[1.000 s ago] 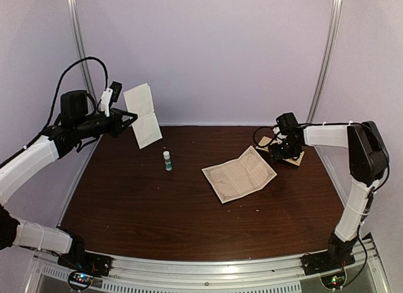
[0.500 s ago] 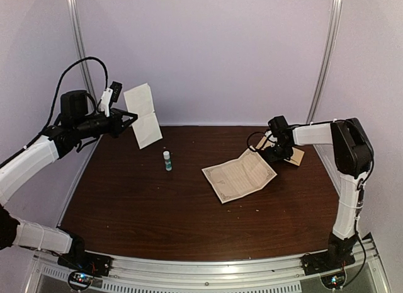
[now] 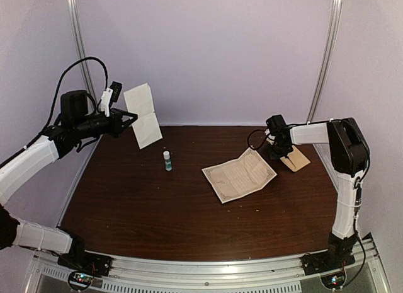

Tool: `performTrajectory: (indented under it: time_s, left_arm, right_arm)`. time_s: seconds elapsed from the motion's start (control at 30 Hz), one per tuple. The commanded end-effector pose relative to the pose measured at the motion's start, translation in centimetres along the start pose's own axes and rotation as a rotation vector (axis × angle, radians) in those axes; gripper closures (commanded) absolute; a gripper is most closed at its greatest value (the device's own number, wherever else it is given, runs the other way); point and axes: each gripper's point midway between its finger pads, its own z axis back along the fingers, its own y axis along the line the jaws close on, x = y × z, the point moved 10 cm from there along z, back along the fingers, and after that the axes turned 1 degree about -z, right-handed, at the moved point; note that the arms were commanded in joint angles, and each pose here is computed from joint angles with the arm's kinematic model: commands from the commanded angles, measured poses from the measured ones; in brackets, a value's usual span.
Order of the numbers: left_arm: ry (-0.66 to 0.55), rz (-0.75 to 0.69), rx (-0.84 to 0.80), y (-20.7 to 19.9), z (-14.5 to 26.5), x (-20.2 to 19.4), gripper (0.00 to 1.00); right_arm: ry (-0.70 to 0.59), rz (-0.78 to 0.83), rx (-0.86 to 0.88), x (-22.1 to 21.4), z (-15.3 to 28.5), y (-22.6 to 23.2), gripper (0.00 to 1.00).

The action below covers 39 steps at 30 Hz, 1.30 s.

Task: Place the letter into the envelope and seal it
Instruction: Pick up the envelope from the center of the board, then place the envelope at the center of the board.

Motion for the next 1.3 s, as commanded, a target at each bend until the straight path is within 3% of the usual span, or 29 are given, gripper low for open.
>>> performTrajectory:
  time_s: [0.0, 0.33, 0.77, 1.07, 1.27]
  left_arm:
    - [-0.031, -0.016, 0.001, 0.1, -0.1, 0.2, 1.00]
    - [-0.046, -0.012, -0.009, -0.2, 0.3, 0.4, 1.00]
    - [-0.064, -0.025, 0.034, -0.2, 0.9, 0.5, 1.00]
    - [-0.058, -0.017, 0.025, -0.2, 0.6, 0.4, 1.00]
    - [-0.069, -0.014, 0.008, -0.4, 0.8, 0.5, 1.00]
  right_arm:
    - [-0.035, -0.029, -0.060, 1.9, 1.6, -0.9, 1.00]
    - [0.095, -0.173, -0.055, 0.2, 10.6, -3.3, 1.00]
    - [0.280, -0.158, 0.196, -6.6, 24.2, 1.6, 1.00]
    - [0.336, -0.243, 0.392, -9.9, 27.0, 6.8, 1.00]
    - [0.333, -0.336, 0.518, -11.2, 25.5, 11.2, 1.00]
